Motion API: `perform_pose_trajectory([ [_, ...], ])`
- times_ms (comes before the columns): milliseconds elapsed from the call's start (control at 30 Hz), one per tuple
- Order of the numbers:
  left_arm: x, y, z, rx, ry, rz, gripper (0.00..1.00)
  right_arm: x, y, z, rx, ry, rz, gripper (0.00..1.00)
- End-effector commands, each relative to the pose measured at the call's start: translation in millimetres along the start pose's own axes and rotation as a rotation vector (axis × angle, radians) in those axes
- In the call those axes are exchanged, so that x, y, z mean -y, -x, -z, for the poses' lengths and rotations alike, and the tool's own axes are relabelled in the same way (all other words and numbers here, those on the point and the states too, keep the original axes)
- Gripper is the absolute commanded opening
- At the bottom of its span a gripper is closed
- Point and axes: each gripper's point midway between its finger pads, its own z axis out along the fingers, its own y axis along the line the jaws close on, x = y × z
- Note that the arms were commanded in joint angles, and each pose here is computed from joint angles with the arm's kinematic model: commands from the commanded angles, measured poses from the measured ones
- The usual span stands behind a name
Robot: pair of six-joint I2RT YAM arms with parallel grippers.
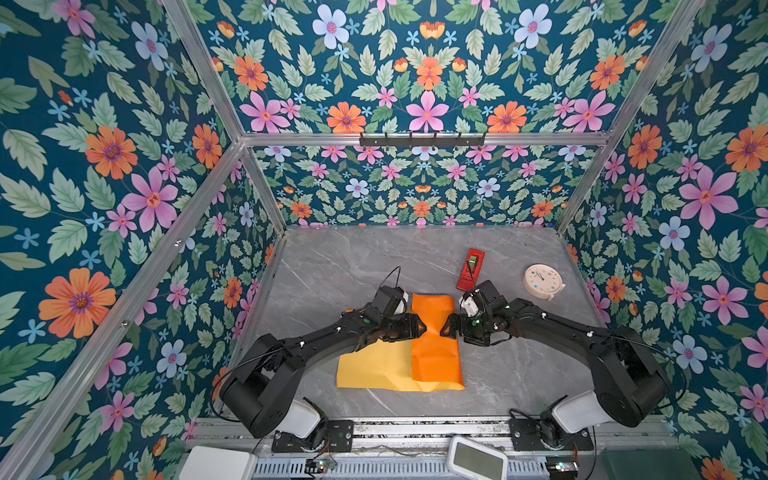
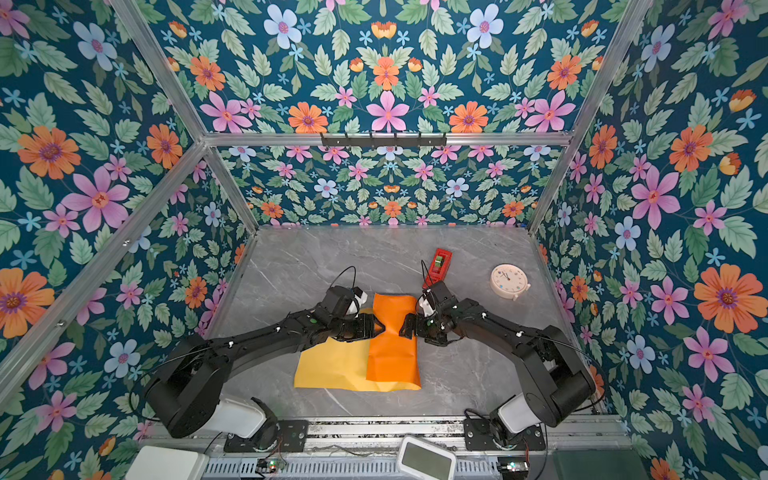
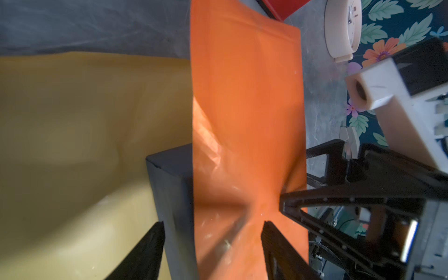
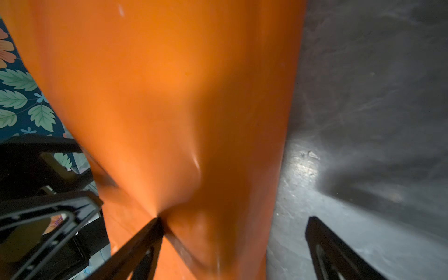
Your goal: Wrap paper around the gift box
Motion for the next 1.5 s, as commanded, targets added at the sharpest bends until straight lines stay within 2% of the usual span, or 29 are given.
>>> perform_pose_trajectory([
  [0, 1, -8, -4, -0.045, -0.012, 0.015, 0.64, 17, -6, -2, -0.023, -0.085, -0.001, 0.92],
  [333, -32, -33, -11, -0.112, 0.086, 0.076, 0.38, 3, 9, 6, -0.018, -0.092, 0.068, 0.92],
  [467, -45, -41, -12, -0.119, 0.126, 0.092, 0.33, -6, 13, 15, -0.023, -0.072, 0.096, 0.93],
  [667, -54, -42, -10, -0.105, 0.161, 0.095, 0.29, -13, 8, 27, -0.039, -0.019, 0.060, 0.92],
  [900, -58, -43, -9, -0.099, 0.175, 0.090, 0.23, -18, 2, 19, -0.060, 0.043, -0.065, 0.77],
  [1067, -56, -40, -9, -0.090, 0.168, 0.087, 0.20, -5, -1, 14, -0.060, -0.006, -0.073, 0.67],
  [1167, -52, -38, -8, -0.084, 0.157, 0.085, 0.22, 0, -3, 10, -0.069, -0.018, -0.076, 0.64],
  [1467, -6, -3, 4, 0.019, 0.004, 0.081, 0.59, 21, -14, -7, -0.091, -0.084, -0.090, 0.64],
])
